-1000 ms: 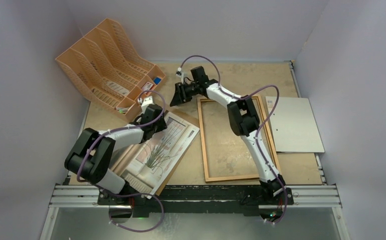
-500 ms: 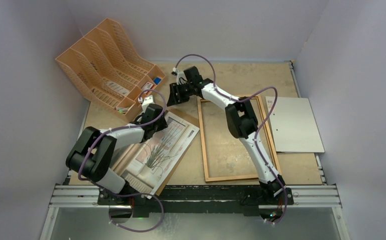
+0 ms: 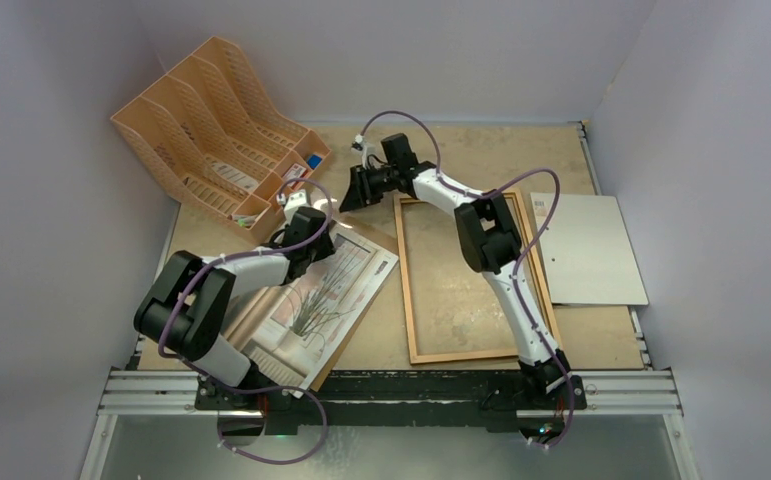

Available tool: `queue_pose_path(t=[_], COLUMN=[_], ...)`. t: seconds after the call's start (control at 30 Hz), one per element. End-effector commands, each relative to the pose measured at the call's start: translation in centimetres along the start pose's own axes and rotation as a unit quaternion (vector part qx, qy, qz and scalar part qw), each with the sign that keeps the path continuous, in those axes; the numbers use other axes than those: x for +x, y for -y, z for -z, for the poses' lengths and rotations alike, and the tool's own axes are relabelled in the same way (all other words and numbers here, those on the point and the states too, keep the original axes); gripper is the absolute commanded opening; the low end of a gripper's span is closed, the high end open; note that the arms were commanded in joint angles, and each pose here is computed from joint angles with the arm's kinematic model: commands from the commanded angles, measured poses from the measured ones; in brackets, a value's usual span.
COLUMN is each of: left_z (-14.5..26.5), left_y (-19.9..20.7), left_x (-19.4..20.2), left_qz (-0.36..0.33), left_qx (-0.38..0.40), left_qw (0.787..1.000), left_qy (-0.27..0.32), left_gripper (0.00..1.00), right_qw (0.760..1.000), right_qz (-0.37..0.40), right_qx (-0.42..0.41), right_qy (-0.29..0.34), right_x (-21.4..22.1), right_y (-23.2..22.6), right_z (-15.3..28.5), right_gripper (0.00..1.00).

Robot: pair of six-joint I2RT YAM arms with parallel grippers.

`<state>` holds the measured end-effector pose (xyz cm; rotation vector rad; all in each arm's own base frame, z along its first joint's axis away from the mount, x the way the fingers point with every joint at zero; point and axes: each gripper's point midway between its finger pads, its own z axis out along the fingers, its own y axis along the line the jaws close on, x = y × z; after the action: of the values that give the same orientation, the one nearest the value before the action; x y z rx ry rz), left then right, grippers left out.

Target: Put the photo into the frame

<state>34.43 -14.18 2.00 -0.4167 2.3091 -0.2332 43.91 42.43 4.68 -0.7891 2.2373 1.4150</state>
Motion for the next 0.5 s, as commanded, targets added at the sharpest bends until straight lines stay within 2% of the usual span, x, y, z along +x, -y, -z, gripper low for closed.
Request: queue_pose_path(t=[0.0, 0.17, 0.47], left_z=[1.2, 1.3, 1.3], left_y=[-5.9, -5.9, -5.6], left_x=[9.5, 9.4, 9.2], left_qz=[-0.033, -0.032, -0.030], left_qx=[-0.080, -0.079, -0.072], left_qw=[0.983, 0.983, 0.984], left_qy=[-0.164, -0.163, -0.159], left_gripper=[0.39, 0.38, 0.38], right_qw=[0.988, 0.986, 0.987], right_qz=[-0.001, 0.012, 0.014], right_qx=[-0.142, -0.155, -0.141], right_qy=[-0.058, -0.060, -0.073], right_x=[1.8, 2.1, 2.9], right_y=[-8.6, -8.7, -6.9], right_z=[0.3, 0.3, -0.7], right_gripper=[0.40, 0.38, 0.43])
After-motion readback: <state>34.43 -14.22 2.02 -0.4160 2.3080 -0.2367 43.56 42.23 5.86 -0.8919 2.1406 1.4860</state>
